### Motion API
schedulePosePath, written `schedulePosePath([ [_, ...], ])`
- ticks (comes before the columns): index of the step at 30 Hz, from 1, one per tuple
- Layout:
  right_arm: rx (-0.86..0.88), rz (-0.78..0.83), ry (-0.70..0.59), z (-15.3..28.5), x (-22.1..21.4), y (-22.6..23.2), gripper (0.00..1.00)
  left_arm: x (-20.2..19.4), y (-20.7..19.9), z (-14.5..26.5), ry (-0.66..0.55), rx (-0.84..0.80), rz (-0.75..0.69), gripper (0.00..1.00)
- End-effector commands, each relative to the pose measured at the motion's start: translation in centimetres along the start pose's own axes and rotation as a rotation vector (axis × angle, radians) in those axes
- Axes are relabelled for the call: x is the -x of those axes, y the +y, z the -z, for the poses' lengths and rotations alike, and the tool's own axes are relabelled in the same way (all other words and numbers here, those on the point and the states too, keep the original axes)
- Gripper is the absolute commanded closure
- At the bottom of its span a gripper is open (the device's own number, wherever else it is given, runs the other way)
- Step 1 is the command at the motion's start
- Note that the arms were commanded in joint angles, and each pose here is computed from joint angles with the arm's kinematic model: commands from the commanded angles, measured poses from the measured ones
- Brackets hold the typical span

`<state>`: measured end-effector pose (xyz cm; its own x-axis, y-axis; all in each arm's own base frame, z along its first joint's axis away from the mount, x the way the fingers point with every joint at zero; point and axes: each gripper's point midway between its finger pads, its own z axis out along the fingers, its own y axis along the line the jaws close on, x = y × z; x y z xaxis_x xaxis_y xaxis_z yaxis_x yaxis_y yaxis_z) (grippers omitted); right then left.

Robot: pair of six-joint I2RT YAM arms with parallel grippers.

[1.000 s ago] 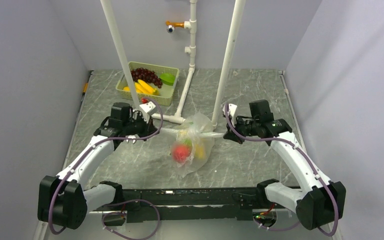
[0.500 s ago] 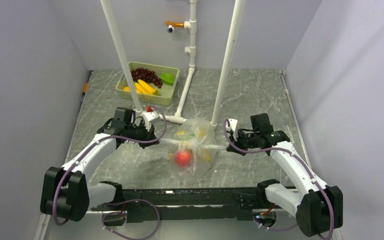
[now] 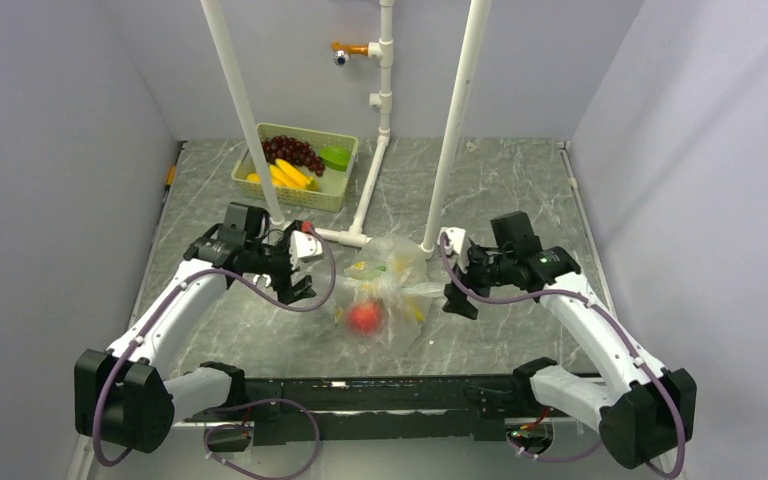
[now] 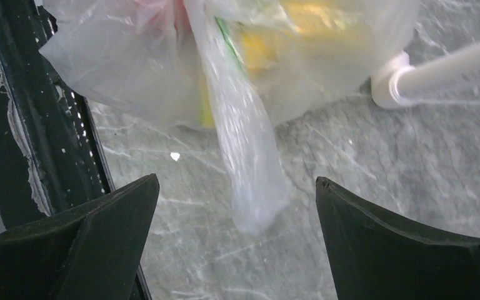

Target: Place the fake fruits into the plastic bag and tie a complex knot

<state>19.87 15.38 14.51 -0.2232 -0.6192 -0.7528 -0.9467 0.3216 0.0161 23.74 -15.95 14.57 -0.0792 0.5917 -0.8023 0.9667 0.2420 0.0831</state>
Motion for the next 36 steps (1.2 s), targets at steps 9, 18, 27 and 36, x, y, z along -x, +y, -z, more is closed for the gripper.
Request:
schedulePosePath([
  [9,-0.007,0.195,-0.005,-4.7,2.3,-0.7,0.14,-0.7,0.4,-5.1,0.125,-0.042,-0.281,0.48],
  [18,-0.025,0.269,0.027,-5.7,1.7,-0.3,0.97,-2.0,0.5,-5.3,0.196,0.004,-0.224,0.85],
  [27,-0.165,0.232,0.171,-0.3,-3.5,-1.6,1.00,-3.8,2.3,0.9,0.205,0.186,-0.012,1.00],
  [36,-0.140,0.144,0.284,-1.5,-10.8,-1.5,1.00,-9.3,0.3,0.0,0.333,0.115,-0.039,1.00],
])
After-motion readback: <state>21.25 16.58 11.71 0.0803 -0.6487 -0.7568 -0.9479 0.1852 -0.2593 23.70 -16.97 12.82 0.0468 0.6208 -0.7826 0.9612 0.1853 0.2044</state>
